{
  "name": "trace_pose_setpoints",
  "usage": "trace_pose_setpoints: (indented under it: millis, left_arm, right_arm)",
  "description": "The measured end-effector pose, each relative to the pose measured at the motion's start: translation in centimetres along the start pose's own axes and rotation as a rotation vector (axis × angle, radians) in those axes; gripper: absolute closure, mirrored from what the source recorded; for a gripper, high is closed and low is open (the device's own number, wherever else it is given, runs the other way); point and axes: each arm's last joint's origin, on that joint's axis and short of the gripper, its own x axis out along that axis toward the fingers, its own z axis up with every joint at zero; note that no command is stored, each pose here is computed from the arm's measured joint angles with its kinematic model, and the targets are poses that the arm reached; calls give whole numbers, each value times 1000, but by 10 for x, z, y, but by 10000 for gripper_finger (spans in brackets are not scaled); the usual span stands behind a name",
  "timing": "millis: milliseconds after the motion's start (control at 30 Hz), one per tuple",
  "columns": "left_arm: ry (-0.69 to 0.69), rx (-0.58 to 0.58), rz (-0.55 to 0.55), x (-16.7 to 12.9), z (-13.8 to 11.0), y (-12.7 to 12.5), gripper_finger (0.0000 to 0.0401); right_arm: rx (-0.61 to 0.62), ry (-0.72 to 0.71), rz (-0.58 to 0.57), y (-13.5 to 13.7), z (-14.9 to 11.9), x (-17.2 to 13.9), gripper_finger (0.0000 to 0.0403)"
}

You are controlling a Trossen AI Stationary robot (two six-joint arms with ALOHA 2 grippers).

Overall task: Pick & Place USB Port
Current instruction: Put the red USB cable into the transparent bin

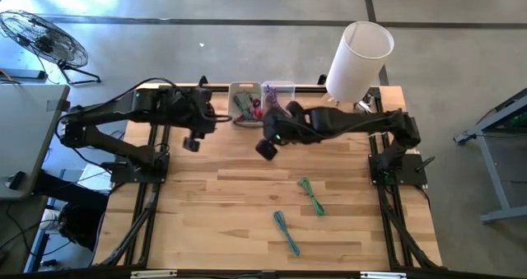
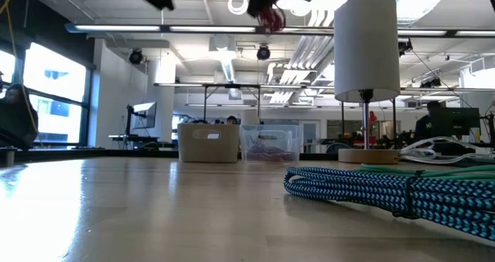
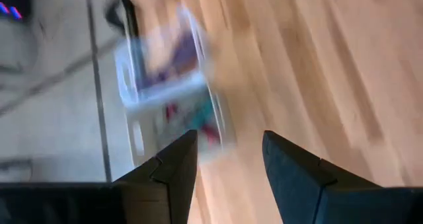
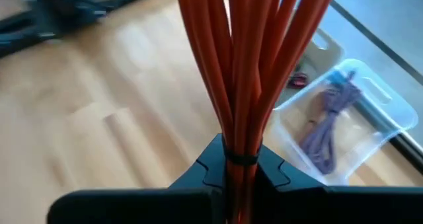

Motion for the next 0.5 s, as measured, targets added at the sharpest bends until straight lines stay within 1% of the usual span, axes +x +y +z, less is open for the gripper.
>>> trace_pose_setpoints:
  millis: [67, 200, 333, 400, 500]
  left_arm:
    - [76, 12, -9, -2, -8, -3, 236]
    - [132, 25, -40, -5, -16, -7, 236]
    - [125, 22, -43, -6, -16, -7, 236]
    - [122, 22, -55, -7, -17, -8, 236]
    - [112, 21, -85, -7, -17, -9, 236]
  right_arm:
    - [22, 9, -31, -8, 5, 15, 385]
    - [44, -30, -62, -24, 19, 37, 385]
    - [101, -83, -79, -46, 34, 52, 385]
    - [136, -64, -97, -57, 36, 58, 385]
    - [171, -45, -136, -65, 36, 68, 385]
